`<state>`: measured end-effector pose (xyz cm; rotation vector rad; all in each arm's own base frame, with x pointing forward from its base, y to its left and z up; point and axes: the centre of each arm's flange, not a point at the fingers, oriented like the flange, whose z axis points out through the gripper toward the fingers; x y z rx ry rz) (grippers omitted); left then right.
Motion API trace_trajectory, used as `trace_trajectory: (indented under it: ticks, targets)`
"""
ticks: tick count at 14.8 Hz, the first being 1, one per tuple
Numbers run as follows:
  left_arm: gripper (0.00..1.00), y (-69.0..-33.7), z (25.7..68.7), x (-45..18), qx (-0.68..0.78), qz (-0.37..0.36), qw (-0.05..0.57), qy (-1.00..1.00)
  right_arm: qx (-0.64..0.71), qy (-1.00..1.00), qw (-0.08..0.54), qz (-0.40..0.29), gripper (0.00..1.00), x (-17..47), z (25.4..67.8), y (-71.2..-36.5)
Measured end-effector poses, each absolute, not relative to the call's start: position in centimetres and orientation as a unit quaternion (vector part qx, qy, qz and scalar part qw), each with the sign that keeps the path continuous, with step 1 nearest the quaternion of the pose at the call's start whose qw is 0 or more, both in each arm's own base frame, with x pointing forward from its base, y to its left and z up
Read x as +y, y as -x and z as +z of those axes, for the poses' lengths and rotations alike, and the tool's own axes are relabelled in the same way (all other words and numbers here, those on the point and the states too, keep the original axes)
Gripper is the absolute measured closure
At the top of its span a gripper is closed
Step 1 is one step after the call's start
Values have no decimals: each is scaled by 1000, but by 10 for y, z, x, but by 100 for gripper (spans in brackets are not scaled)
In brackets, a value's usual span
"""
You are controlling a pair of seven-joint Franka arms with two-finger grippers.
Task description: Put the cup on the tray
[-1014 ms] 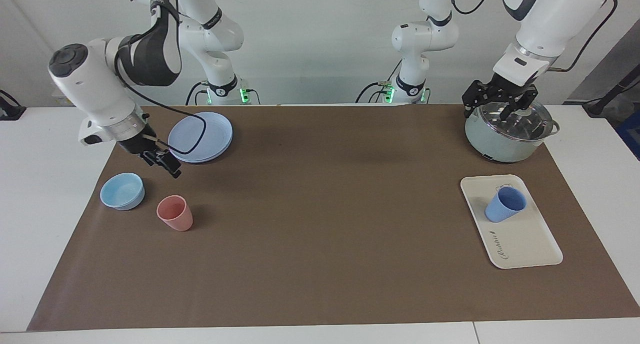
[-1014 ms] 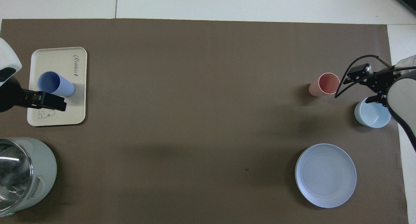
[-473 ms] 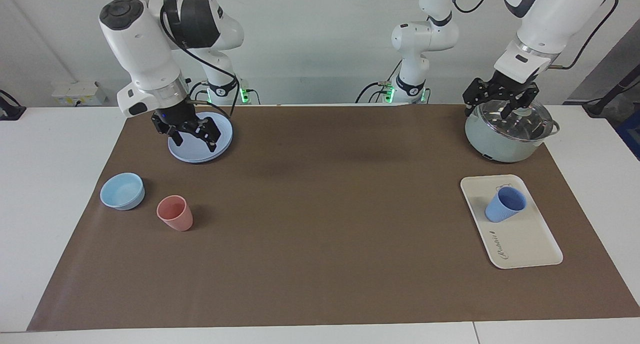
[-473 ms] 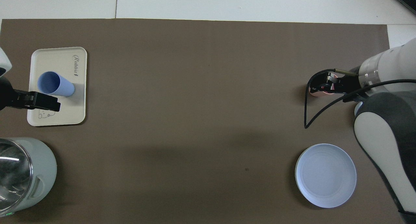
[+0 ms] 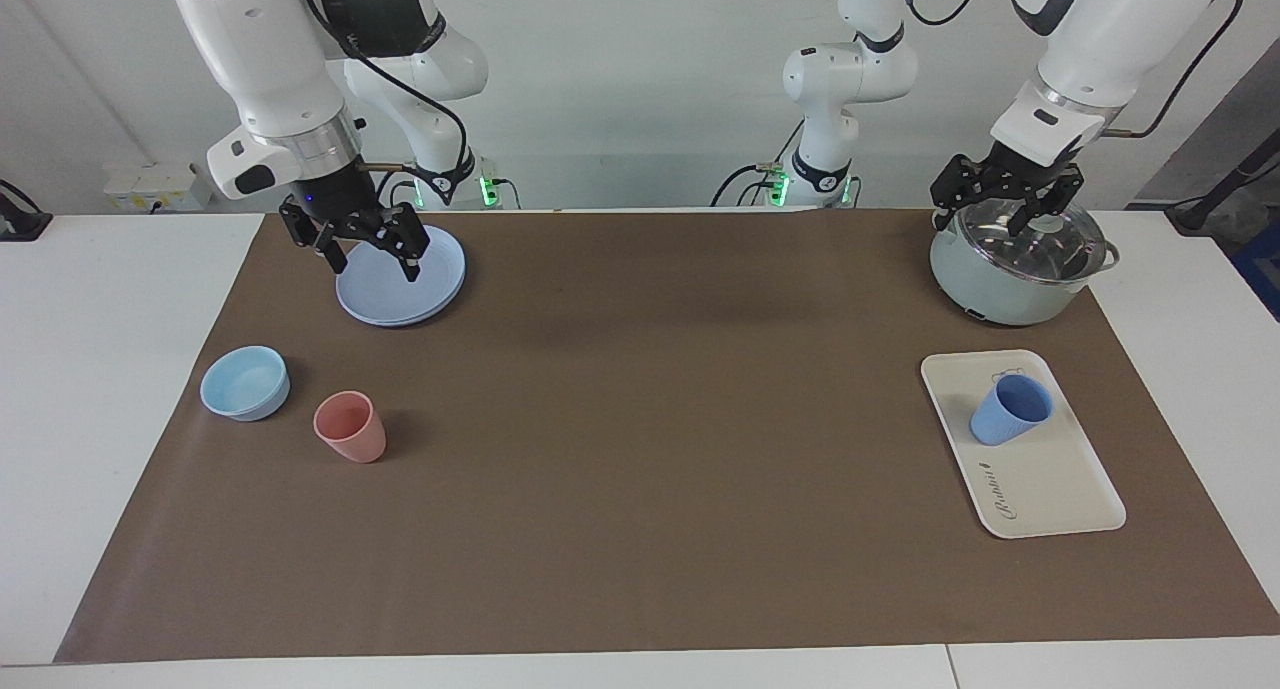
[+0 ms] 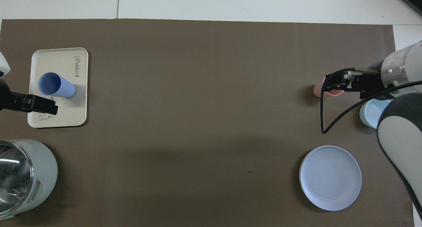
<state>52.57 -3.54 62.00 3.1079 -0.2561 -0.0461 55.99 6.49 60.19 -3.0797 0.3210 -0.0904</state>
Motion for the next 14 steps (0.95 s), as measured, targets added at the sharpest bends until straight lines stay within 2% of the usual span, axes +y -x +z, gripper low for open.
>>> trace_trajectory:
  ticks: [14]
  targets:
    - [0,-526,619,-35,-83,-15,11,-996,70,997,16,-2,0,62,595,-530]
